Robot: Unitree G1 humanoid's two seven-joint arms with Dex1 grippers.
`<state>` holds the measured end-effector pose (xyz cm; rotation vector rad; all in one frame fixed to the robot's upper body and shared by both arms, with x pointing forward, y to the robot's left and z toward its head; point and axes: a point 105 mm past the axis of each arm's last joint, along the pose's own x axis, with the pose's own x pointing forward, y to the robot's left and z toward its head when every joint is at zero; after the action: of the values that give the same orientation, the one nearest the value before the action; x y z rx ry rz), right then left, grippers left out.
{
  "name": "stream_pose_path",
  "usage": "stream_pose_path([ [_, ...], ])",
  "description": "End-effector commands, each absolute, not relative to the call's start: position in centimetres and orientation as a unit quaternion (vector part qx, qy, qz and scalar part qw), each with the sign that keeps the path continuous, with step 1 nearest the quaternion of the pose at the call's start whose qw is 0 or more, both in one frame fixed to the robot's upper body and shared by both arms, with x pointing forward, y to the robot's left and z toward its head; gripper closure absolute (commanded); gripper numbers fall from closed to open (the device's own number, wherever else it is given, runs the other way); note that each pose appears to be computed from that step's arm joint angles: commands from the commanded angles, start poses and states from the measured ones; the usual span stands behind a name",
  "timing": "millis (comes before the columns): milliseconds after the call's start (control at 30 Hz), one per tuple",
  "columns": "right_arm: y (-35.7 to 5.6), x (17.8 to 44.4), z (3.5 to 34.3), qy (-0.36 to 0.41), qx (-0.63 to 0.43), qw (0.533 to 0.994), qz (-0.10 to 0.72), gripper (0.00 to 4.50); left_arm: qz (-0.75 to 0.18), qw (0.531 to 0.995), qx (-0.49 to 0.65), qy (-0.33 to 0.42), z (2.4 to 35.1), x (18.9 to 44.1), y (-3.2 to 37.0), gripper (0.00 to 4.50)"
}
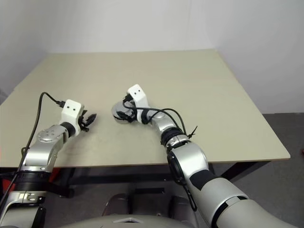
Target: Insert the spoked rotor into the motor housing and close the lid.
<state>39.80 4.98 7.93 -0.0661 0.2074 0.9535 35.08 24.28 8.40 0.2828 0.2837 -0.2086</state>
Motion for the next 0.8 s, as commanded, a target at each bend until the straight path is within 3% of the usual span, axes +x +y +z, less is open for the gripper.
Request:
stream_pose_path([
  [33,9.2,37.4,7.7,0.1,-0.007,0.865,0.492,0.05,-0.104,0.977,0.15,0.107,10.3,35.3,24.0,2.23],
  [200,8.8,37.6,7.4,0.103,-0.012,0.87,0.482,0.05,-0.102,0.977,0.152,0.107,10.3,35.4,24.2,2.23],
  [300,8.6,37.8,7.4,0.102,-0.012,0.873,0.476,0.66,-0.1,0.977,0.152,0.107,10.4,35.4,24.3,2.23],
  [367,8.6,37.9,7.5,0.1,-0.016,0.875,0.474,1.31,-0.098,0.978,0.153,0.107,10.4,35.4,24.4,2.23],
  [800,8.3,38.4,8.6,0.079,-0.014,0.876,0.475,1.31,-0.097,0.978,0.152,0.107,10.3,35.5,24.5,2.23],
])
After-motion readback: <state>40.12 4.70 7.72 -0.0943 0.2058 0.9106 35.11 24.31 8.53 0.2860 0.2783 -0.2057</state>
